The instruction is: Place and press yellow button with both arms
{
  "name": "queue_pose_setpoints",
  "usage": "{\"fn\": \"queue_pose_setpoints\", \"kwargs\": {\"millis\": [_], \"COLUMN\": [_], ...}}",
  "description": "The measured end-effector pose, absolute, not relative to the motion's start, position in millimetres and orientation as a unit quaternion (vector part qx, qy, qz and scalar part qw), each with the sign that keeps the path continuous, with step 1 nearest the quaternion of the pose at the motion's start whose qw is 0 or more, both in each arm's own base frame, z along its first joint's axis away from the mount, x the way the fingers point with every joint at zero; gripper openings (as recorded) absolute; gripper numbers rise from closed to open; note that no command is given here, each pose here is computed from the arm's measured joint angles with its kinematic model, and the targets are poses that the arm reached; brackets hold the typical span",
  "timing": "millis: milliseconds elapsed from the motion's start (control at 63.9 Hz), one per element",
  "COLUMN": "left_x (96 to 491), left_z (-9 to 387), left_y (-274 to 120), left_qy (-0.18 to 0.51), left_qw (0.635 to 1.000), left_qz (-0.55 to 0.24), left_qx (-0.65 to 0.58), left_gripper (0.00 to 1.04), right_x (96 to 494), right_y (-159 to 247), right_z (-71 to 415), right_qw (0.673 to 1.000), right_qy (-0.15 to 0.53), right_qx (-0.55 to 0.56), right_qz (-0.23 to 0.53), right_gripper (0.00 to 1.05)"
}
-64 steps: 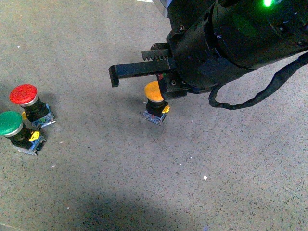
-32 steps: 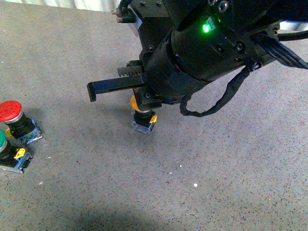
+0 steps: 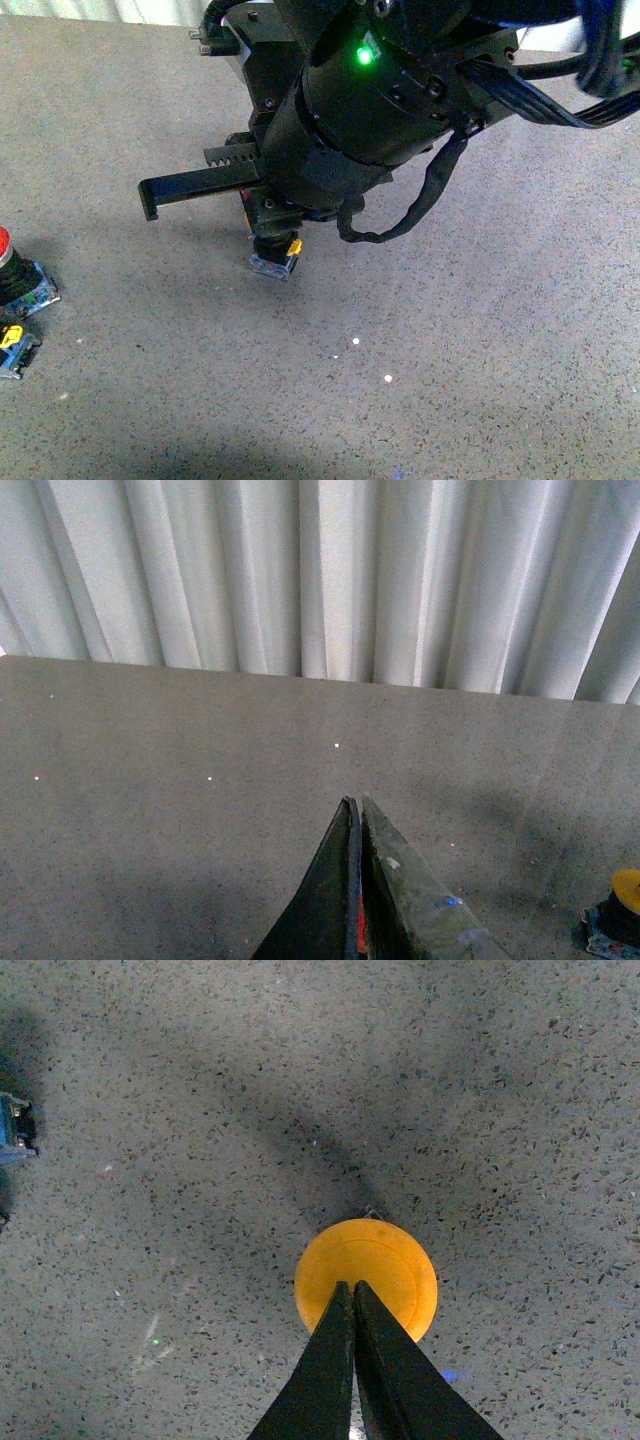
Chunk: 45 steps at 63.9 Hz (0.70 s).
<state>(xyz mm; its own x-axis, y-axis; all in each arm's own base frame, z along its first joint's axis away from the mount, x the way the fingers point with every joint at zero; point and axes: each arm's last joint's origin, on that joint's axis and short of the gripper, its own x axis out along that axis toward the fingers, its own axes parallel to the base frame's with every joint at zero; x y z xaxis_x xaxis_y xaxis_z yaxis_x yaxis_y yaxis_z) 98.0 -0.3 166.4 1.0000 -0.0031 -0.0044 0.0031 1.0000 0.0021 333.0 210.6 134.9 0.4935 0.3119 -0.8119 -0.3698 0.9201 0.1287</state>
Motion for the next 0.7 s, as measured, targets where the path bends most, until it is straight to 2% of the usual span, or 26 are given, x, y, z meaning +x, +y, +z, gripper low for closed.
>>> {"fn": "queue_pose_setpoints", "kwargs": {"millis": [485,704], "left_x": [98,98], "left_z": [166,166], "left_y": [0,0], "left_qy": [0.002,0.002], "left_qw": [1.0,1.0], "left_qz": [-0.002,-0.002], "left_qx": [0.001,0.001], "left_gripper": [0.01,0.01], "right_x": [339,342], "right_y": [198,181], "right_z": [155,194], "right_qw": [0.879,0.906], "right_qy": [0.435,0.374], "right_qx": [0.021,0.069], "right_qz": [0.194,0.185], "right_gripper": [0.01,0.01]}}
